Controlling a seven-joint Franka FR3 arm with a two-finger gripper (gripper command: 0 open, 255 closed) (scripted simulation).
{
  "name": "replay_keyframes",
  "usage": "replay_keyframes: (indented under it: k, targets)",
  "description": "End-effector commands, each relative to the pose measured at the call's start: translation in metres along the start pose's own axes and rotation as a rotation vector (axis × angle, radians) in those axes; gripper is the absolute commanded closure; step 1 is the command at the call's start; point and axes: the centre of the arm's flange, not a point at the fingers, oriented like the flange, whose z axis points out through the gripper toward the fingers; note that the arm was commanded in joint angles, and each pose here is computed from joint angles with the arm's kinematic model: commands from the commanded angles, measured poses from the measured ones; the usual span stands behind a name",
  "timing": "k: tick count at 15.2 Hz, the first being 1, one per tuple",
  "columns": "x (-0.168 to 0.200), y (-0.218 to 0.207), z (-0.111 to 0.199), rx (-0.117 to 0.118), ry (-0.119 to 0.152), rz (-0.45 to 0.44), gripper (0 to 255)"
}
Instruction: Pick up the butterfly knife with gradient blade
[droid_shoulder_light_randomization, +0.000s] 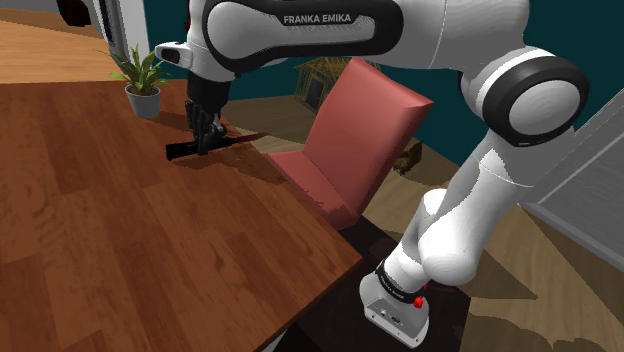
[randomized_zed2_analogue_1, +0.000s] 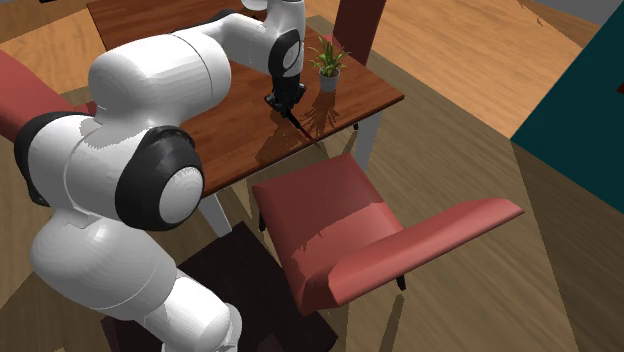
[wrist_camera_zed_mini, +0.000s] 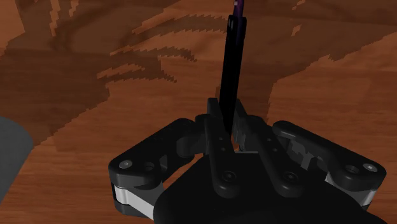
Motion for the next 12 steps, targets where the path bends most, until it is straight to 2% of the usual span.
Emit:
replay_keyframes:
  k: [1,5,12]
  targets:
    - [0.0,0.0,0.0,0.0,0.0,0.0,255]
    - [0.0,0.001,0.0,0.0,0.0,0.0,255]
    - [0.005,0.001,-0.037,0.0,0.0,0.0,255]
